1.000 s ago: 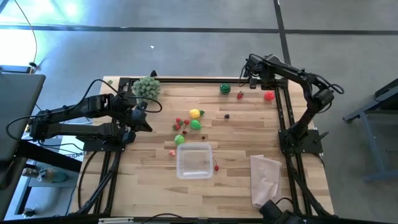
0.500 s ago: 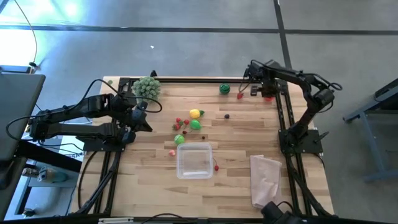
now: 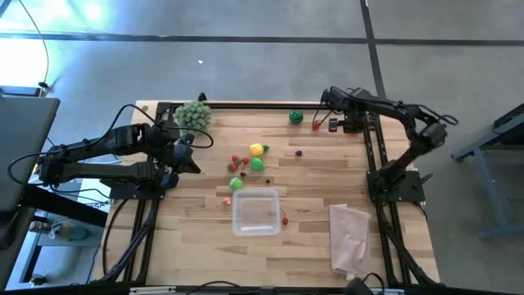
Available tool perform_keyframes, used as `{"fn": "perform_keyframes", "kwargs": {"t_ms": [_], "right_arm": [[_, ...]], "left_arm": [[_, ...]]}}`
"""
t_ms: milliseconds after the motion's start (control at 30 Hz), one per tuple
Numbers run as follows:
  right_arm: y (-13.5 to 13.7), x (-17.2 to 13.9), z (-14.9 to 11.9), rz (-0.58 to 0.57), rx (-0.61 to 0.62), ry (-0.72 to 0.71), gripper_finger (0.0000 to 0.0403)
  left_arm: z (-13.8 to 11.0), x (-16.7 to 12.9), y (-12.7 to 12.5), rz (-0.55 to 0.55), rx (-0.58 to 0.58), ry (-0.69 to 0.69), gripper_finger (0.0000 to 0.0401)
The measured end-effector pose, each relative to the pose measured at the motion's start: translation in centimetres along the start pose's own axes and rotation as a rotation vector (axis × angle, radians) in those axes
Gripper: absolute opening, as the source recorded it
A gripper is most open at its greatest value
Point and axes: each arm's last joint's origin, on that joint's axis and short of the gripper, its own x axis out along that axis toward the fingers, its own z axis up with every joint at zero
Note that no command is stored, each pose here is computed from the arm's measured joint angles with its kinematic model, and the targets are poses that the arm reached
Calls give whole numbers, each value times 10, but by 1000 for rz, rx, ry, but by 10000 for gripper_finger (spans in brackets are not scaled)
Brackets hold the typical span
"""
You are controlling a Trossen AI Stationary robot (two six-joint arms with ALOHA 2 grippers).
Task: Pick and placing Produce into tupperware
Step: Put the red tomato into the transparent bin
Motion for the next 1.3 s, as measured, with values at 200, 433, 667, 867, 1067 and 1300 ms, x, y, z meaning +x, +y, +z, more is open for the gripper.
{"fn": "perform_keyframes", "kwargs": {"t_ms": [200,433,667,867,1067,1300], "right_arm": [[-32,-10,-11,175,133,-76,5],[-45,-14,-13,276,213,-163,5],[-38,3,-9,275,397,-221,5],[-34,17,-10,235,428,-208,18],[-30,25,-7,192,481,-218,70],[-28,28,-6,184,479,-210,150]], "left_arm": [[0,0,0,0,0,0,14],[0,0,0,0,0,0,14],[0,0,0,0,0,0,14],[0,0,0,0,0,0,14],[0,0,0,0,0,0,14],[0,0,0,0,0,0,14]]}}
